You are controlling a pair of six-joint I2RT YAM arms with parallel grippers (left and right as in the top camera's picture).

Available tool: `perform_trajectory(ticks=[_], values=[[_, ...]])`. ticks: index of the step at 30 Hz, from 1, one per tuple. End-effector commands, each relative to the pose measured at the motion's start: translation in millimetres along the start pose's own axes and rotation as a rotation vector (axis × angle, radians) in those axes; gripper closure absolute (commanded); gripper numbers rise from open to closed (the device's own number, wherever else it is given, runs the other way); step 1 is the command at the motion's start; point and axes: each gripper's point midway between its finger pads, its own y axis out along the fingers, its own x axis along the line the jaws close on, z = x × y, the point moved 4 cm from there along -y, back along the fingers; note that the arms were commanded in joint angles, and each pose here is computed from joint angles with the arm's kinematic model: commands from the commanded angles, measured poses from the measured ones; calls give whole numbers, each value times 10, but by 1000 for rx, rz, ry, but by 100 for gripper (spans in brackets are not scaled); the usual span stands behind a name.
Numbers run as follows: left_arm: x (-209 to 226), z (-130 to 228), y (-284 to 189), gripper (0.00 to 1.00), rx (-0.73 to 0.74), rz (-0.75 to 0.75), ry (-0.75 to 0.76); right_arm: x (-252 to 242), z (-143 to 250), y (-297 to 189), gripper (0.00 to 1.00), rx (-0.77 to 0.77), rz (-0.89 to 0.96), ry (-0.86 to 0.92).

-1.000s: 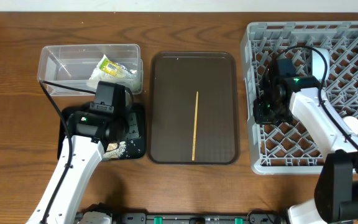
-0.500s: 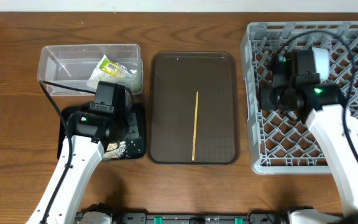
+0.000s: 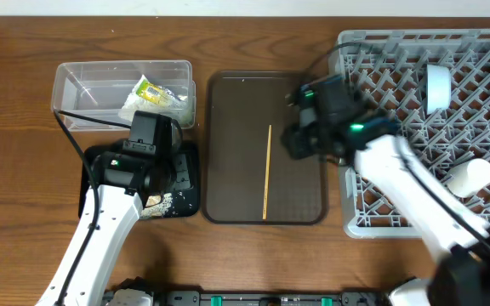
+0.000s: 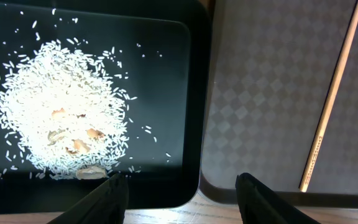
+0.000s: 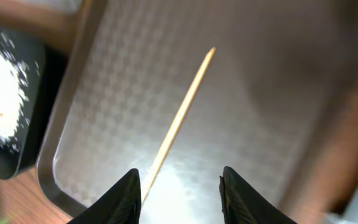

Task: Sort waste into correct bins and load items into the dishwasher rack
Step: 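Move the right gripper left to the last chopstick on the tray, then pinch the remaining wooden chopstick with the right gripper and lift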

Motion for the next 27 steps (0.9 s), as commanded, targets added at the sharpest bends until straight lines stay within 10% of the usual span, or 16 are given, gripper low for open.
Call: perform_trajectory(ticks=[1,19,27], values=[[12,-18,-33,41,-14,-4,-17,121,139,301,60,63,47,45],[68,-35,-17,41,-23,-46,-80,116,709,1167,64,252,252,190],[68,-36,-17,41,-24,-46,-80,-69,787,1089,83,274,368,226]])
